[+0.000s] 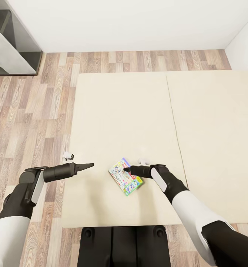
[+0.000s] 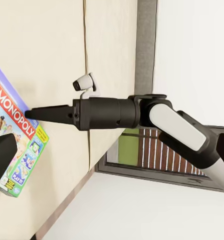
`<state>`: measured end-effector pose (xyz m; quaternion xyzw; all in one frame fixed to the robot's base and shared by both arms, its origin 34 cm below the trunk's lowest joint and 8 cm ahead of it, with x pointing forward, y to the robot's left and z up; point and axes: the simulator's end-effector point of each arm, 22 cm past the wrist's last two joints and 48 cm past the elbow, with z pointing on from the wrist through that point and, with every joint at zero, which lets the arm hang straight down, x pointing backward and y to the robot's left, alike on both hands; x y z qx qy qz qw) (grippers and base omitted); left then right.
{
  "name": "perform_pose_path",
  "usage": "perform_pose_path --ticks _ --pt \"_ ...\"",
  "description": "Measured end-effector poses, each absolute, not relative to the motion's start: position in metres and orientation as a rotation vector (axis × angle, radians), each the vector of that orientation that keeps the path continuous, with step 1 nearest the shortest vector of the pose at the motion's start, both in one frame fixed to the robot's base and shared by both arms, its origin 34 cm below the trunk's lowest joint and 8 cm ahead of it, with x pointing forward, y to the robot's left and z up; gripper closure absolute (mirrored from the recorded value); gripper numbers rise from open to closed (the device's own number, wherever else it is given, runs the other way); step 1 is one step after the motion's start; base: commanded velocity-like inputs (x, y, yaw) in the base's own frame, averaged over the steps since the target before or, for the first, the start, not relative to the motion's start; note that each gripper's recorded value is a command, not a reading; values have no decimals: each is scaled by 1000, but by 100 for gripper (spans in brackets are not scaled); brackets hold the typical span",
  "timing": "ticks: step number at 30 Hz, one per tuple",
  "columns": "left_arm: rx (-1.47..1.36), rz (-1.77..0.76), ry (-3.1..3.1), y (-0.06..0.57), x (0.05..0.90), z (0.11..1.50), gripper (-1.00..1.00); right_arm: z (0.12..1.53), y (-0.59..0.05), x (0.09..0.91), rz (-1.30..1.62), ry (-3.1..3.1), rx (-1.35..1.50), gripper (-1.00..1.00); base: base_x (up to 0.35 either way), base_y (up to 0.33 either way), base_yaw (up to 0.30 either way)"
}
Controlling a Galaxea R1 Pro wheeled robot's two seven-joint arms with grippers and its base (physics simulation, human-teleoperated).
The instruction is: Put all the toys in the child's room - the three board games (two on the bed and one on the table), the two jigsaw puzzles on the table, and the tennis ball on the table - inside the toy box on the table in the child's room.
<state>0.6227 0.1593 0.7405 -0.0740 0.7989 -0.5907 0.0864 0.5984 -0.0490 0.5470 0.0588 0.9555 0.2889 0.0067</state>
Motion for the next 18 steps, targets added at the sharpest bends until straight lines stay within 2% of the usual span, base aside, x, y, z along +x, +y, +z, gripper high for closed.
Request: perform_pose_path --ticks 18 --pt "-220 -1757 2382 160 623 740 -100 547 -51 598 898 2982 170 -100 0 0 0"
